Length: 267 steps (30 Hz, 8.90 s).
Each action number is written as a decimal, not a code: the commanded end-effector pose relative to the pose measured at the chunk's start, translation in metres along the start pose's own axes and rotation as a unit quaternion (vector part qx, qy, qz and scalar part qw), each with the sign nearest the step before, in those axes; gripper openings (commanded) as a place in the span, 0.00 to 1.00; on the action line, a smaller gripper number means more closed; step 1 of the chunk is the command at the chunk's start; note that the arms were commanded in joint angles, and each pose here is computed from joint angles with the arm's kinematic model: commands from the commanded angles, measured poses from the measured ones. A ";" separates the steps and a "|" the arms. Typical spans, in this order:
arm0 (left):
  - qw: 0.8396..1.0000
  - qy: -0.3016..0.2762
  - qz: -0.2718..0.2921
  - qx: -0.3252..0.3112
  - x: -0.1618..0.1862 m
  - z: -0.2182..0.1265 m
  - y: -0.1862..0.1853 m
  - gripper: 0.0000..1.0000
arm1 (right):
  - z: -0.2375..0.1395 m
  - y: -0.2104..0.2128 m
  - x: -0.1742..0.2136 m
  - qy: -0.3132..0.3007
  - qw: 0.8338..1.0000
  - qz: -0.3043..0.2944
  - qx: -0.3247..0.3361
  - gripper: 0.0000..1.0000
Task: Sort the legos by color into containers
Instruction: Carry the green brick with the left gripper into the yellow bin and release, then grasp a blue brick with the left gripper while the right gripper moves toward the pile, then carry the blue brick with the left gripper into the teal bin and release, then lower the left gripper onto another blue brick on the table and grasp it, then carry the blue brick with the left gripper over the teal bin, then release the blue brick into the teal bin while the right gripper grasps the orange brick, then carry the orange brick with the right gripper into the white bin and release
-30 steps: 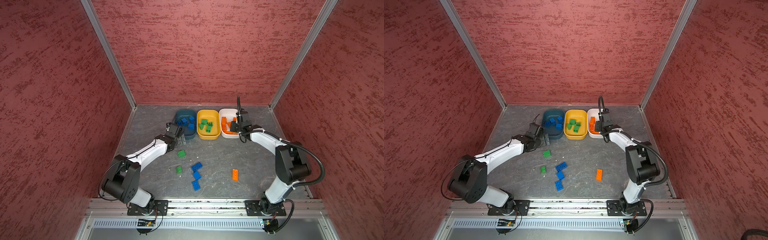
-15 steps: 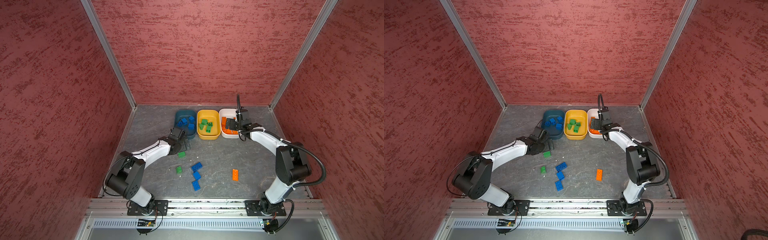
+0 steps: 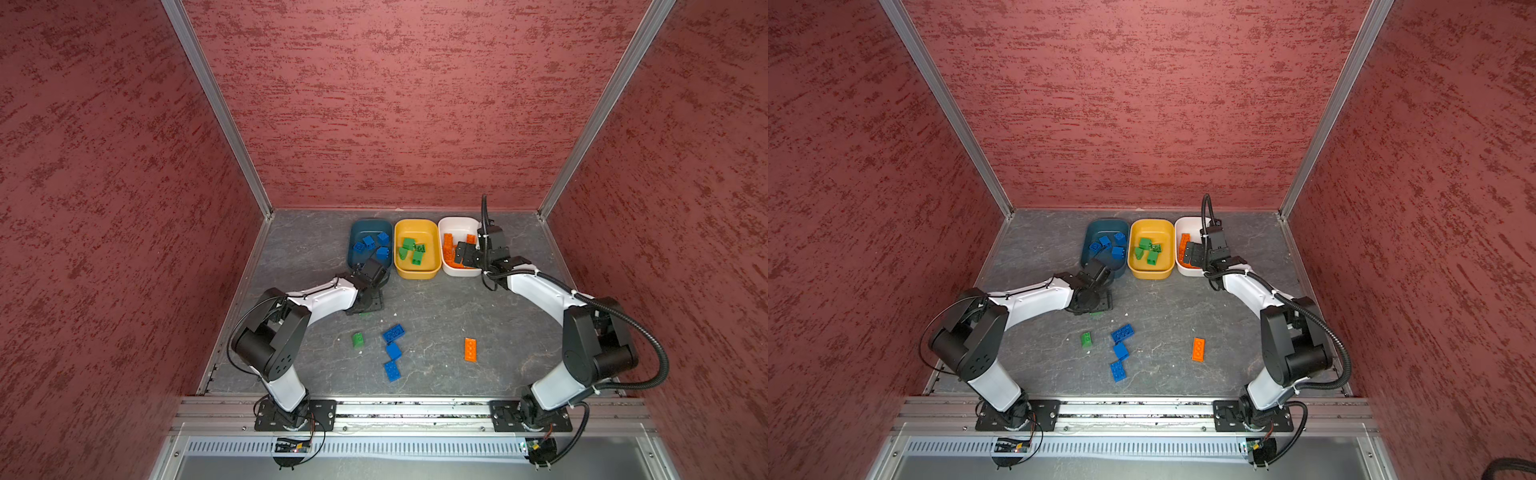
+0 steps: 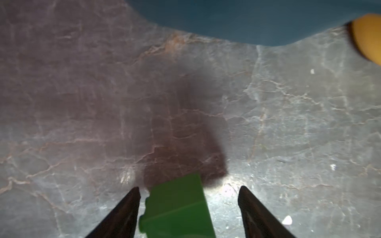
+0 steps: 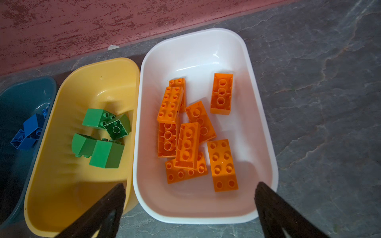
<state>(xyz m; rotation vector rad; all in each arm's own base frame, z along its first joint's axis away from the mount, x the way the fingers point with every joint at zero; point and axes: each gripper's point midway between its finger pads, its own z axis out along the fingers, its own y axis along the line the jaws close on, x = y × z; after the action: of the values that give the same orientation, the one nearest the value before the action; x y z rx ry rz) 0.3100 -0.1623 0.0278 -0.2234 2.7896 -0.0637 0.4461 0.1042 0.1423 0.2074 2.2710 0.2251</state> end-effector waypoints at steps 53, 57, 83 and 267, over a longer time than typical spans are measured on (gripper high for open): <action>0.953 -0.206 0.161 0.155 -0.187 -0.051 -0.208 0.93 | -0.054 0.015 0.007 -0.048 0.995 -0.010 -0.083 0.99; 0.953 -0.198 0.166 0.157 -0.167 -0.064 -0.194 1.00 | -0.052 0.015 0.016 -0.035 0.995 -0.010 -0.088 0.99; 0.899 0.057 0.411 0.142 0.042 -0.047 -0.081 0.87 | -0.077 0.090 0.095 -0.032 0.908 -0.330 -0.255 0.99; 0.968 -0.233 -0.022 0.087 -0.179 -0.083 -0.071 1.00 | -0.126 -0.028 0.276 0.292 0.949 0.000 0.121 0.52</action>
<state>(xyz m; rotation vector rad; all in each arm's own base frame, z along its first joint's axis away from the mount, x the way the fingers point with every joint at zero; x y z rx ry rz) 0.4605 -0.1994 0.1583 -0.2182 2.3227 -0.2032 0.1701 0.1305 0.0144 0.2622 2.9041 0.0399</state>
